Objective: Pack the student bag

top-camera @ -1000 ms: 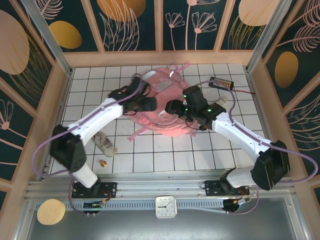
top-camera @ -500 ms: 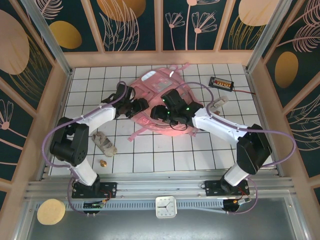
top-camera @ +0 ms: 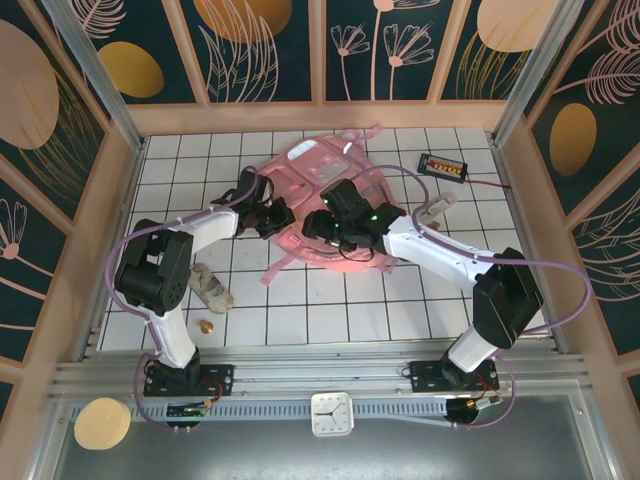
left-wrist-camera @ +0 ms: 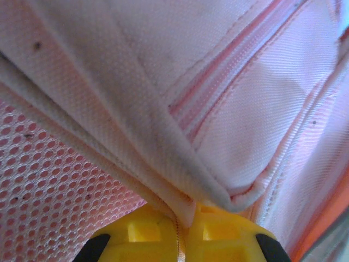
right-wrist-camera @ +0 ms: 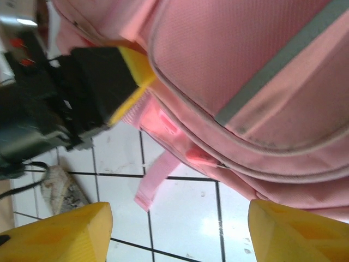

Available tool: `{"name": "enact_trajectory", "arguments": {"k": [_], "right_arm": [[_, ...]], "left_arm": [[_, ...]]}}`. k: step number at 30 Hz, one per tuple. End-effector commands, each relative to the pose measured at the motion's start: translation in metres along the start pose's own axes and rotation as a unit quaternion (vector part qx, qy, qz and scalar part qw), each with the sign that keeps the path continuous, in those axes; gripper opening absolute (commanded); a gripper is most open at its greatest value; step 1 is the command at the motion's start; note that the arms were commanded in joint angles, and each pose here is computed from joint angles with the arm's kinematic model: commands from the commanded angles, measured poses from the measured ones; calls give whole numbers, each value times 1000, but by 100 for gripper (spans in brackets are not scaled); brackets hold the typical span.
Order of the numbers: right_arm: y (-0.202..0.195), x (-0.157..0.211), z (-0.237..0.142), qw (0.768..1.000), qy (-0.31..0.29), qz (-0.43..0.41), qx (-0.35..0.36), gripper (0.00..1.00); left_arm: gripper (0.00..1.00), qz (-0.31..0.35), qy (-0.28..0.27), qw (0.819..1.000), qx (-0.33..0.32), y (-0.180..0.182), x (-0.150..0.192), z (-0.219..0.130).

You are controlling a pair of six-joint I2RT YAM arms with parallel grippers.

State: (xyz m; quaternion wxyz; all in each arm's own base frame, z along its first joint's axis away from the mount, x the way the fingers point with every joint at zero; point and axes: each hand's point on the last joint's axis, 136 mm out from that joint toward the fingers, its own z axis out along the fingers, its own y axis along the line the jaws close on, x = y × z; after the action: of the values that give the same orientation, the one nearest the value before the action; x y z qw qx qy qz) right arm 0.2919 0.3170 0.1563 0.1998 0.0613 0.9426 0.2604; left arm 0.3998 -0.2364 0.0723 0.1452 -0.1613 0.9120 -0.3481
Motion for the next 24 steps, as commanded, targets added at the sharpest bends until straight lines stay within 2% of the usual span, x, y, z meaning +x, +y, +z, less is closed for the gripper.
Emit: {"name": "enact_trajectory", "arguments": {"k": [1,5,7,11,17,24], "right_arm": [[-8,4,-1,999,-9,6,50,67],[3,2,-6,998,-18,6,56,66],[6,3,-5,998,-20,8,62,61],[-2,8,-5,995,-24,26,98,58],[-16,0,-7,987,-41,26,154,58],[-38,-9,-7,976,-52,2,213,56]], "left_arm": [[0,5,5,995,101,-60,-4,-20],[0,-36,-6,983,180,-99,-8,-49],[0,-51,-15,977,208,-114,-11,-65],[0,-86,-29,966,242,-129,-15,-85],[0,-101,-33,959,263,-139,-13,-102],[0,-100,-26,958,268,-139,-8,-103]]}}
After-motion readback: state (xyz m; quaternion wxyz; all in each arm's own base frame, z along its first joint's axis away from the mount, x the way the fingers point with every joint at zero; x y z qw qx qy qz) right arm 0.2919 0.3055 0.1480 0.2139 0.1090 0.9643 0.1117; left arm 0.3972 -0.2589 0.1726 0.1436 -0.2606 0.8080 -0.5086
